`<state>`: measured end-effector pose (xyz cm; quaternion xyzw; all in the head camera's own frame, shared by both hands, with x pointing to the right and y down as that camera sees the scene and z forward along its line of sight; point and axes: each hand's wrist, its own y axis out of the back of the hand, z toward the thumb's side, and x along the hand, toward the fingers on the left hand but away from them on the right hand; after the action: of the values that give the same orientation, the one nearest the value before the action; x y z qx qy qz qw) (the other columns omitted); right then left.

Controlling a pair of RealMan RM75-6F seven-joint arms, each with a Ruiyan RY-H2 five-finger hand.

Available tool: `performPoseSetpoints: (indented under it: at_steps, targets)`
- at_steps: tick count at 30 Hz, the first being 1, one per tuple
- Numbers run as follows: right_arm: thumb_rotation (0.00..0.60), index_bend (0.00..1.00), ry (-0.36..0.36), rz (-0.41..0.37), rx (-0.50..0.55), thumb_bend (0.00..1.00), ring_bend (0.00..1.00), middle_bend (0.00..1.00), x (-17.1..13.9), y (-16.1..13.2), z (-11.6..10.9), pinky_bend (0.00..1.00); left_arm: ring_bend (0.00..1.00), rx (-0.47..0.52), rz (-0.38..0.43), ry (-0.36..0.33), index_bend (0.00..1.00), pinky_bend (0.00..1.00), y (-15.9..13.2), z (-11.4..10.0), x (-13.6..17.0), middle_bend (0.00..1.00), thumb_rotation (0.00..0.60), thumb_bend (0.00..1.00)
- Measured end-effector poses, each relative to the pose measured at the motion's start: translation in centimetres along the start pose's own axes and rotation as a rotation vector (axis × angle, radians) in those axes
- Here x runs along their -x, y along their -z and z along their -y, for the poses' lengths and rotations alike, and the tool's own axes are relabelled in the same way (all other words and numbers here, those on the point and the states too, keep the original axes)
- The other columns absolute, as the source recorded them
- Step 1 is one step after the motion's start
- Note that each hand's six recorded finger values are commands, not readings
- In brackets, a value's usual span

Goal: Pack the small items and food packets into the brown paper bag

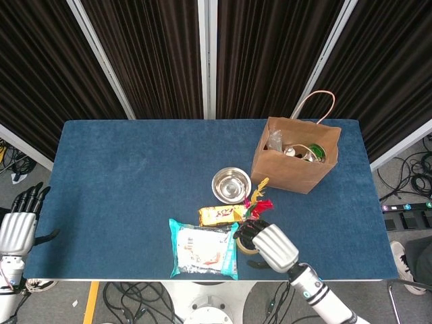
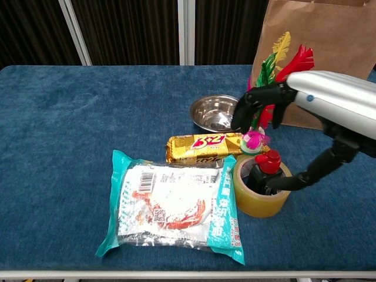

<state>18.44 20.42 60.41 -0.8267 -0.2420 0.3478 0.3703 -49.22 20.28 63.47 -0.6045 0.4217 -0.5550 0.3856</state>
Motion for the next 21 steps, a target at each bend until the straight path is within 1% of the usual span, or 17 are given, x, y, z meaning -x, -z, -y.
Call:
performPoseSetpoints:
  at_steps: [3, 5, 7, 10, 12, 16, 21]
  targets:
    - [0.600, 0.32, -0.015, -0.007, -0.012, 0.00, 0.22, 0.34, 1.8, -0.8, 0.3, 0.36, 0.00, 0.005, -0.002, -0.001, 0.08, 0.12, 0.2, -0.1, 0.2, 0.06, 0.600, 0.14]
    - [0.600, 0.28, -0.033, -0.006, -0.010, 0.00, 0.18, 0.31, 2.8, -1.1, 0.7, 0.31, 0.00, 0.007, -0.002, -0.001, 0.08, 0.12, 0.3, 0.0, 0.3, 0.06, 0.600, 0.14]
    - [0.600, 0.23, -0.064, -0.002, 0.002, 0.00, 0.12, 0.27, 3.7, -1.5, 1.2, 0.21, 0.00, 0.009, -0.002, -0.001, 0.08, 0.12, 0.4, 0.0, 0.3, 0.06, 0.600, 0.14]
    - [0.600, 0.20, -0.116, -0.005, 0.016, 0.00, 0.07, 0.24, 5.3, -2.3, 2.1, 0.14, 0.00, 0.012, -0.003, 0.000, 0.08, 0.12, 0.5, 0.1, 0.4, 0.06, 0.600, 0.14]
    - [0.600, 0.19, -0.145, -0.025, 0.018, 0.00, 0.06, 0.22, 6.5, -3.4, 2.6, 0.10, 0.00, 0.013, -0.005, 0.000, 0.08, 0.12, 0.6, 0.1, 0.5, 0.06, 0.600, 0.14]
    - [0.600, 0.18, -0.180, -0.068, 0.011, 0.00, 0.04, 0.20, 8.3, -5.6, 3.6, 0.08, 0.00, 0.021, -0.009, -0.003, 0.08, 0.12, 0.8, 0.1, 0.6, 0.06, 0.600, 0.14]
    - [0.600, 0.15, -0.232, -0.055, -0.003, 0.00, 0.02, 0.18, 9.0, -6.1, 5.1, 0.06, 0.00, 0.027, -0.013, -0.005, 0.08, 0.12, 1.1, 0.0, 0.8, 0.06, 0.600, 0.14]
